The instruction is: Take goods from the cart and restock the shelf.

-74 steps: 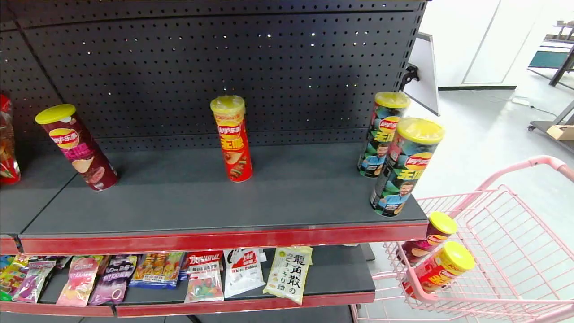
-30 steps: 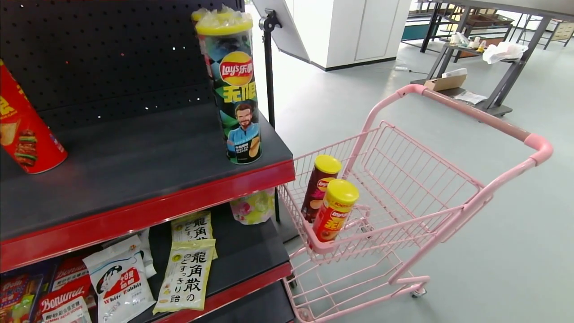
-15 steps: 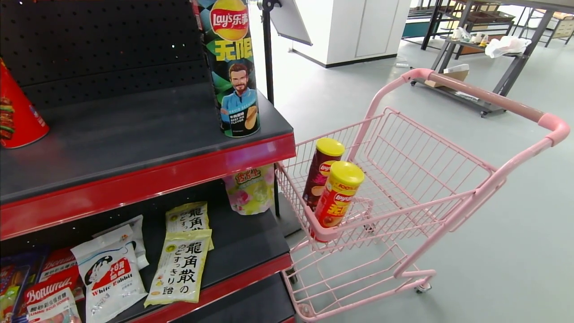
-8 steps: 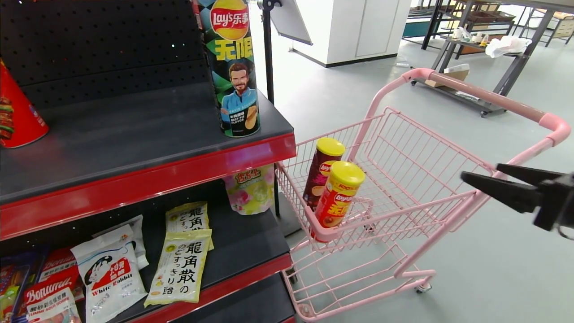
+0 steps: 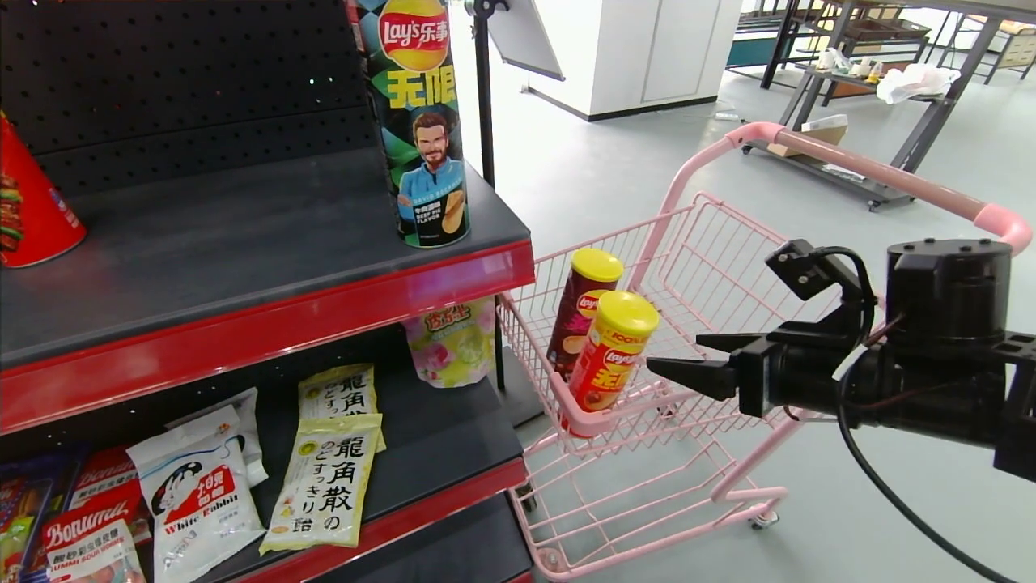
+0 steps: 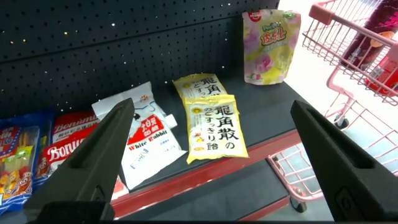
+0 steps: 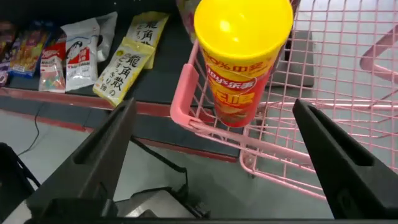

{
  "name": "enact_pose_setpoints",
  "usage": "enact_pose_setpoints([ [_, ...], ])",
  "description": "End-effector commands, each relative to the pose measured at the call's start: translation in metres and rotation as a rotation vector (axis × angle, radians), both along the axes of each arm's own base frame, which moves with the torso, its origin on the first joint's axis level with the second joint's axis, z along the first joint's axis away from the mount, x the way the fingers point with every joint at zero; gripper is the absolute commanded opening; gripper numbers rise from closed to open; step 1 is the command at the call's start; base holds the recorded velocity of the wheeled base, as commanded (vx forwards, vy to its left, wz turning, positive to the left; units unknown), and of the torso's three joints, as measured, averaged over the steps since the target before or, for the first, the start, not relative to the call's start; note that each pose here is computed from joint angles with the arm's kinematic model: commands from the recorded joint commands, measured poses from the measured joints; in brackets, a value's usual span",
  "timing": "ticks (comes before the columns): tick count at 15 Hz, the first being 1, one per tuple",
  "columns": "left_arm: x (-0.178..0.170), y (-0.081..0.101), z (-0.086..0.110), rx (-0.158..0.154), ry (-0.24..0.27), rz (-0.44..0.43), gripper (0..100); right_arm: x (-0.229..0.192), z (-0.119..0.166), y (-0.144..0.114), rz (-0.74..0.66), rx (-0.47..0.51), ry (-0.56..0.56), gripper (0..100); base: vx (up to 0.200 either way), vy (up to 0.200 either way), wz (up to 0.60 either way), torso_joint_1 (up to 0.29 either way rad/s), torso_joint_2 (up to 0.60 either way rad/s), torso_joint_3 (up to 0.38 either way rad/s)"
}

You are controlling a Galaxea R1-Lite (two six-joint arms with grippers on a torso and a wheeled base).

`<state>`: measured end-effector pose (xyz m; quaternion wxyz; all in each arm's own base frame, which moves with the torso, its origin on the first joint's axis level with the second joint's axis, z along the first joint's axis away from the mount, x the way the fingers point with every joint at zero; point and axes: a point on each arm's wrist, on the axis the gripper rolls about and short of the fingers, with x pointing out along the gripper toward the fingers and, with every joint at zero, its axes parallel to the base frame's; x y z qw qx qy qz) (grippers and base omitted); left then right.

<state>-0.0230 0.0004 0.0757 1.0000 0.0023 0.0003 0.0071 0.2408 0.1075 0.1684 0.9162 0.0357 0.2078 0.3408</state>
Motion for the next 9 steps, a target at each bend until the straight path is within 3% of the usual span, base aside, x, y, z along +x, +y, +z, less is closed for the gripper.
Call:
enact_pose_setpoints([
  [1, 0.0, 0.0, 0.0, 0.0, 0.001, 0.003, 100, 0.01, -0.018, 0.011, 0.02, -0.025, 0.057, 100, 0.0, 0.0, 0.0, 0.0, 0.0, 0.0],
  [9, 0.0, 0.0, 0.0, 0.0, 0.002, 0.001, 100, 0.055, -0.048, 0.038, 0.006, -0.024, 0.016, 100, 0.0, 0.0, 0.0, 0.0, 0.0, 0.0],
])
